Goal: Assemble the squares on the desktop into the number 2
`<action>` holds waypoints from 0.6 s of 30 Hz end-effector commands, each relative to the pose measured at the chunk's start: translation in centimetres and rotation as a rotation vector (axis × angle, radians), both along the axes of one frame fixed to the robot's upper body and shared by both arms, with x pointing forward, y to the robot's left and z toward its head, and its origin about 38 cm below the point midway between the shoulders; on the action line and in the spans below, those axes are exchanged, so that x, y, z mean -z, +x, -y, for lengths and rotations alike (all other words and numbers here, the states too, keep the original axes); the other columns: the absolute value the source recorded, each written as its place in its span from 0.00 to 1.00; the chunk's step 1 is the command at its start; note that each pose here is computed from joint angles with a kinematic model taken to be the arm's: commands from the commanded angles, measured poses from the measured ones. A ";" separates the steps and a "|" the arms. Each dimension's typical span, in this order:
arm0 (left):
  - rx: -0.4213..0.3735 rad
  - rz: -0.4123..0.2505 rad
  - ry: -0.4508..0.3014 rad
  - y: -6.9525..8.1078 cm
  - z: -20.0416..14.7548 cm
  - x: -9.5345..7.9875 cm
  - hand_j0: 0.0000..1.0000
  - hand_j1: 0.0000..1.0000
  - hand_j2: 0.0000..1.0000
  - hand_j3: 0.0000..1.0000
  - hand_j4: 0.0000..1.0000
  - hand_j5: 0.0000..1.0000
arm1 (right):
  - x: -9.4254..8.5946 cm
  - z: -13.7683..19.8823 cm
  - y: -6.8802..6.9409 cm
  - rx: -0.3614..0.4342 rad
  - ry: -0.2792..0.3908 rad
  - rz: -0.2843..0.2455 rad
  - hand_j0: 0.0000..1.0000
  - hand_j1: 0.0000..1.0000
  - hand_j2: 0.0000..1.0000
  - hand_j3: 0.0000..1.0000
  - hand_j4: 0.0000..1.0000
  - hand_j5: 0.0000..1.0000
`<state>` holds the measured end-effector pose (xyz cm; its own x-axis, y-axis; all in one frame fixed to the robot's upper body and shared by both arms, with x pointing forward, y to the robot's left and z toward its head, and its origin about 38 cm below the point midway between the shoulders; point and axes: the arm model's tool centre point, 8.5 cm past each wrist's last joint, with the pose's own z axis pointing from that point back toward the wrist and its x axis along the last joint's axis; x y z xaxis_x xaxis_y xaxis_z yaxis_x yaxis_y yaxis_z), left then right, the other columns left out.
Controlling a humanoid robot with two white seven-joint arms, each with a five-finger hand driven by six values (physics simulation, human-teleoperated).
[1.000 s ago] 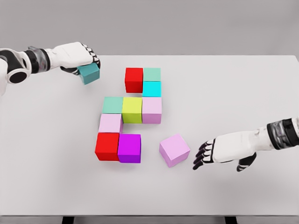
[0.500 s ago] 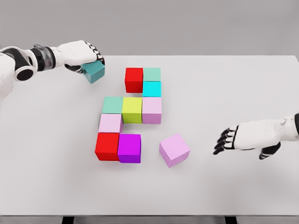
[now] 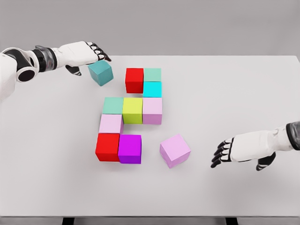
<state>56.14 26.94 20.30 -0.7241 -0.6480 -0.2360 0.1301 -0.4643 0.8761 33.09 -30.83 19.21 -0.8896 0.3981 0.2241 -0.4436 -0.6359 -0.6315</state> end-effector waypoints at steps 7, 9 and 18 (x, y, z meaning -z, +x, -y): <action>-0.089 0.012 -0.024 0.9 -2.6 -1.0 1.00 1.00 1.00 1.00 1.00 1.00 | -0.2 -4.6 1.1 -0.105 0.051 0.015 1.00 1.00 1.00 1.00 1.00 1.00; -0.095 0.004 -0.019 1.1 -2.3 -0.7 1.00 1.00 1.00 1.00 1.00 1.00 | -0.2 -4.8 1.1 -0.110 0.054 0.016 1.00 1.00 1.00 1.00 1.00 1.00; -0.110 -0.024 -0.017 1.7 -0.8 0.5 1.00 1.00 1.00 1.00 1.00 1.00 | -0.2 -6.0 1.3 -0.135 0.071 0.016 1.00 1.00 1.00 1.00 1.00 1.00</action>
<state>57.74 28.29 20.18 -0.6545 -0.7234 -0.2196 0.1915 -0.4397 0.8775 34.31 -25.36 19.41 -0.9361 0.2683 0.2276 -0.3501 -0.6464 -0.6780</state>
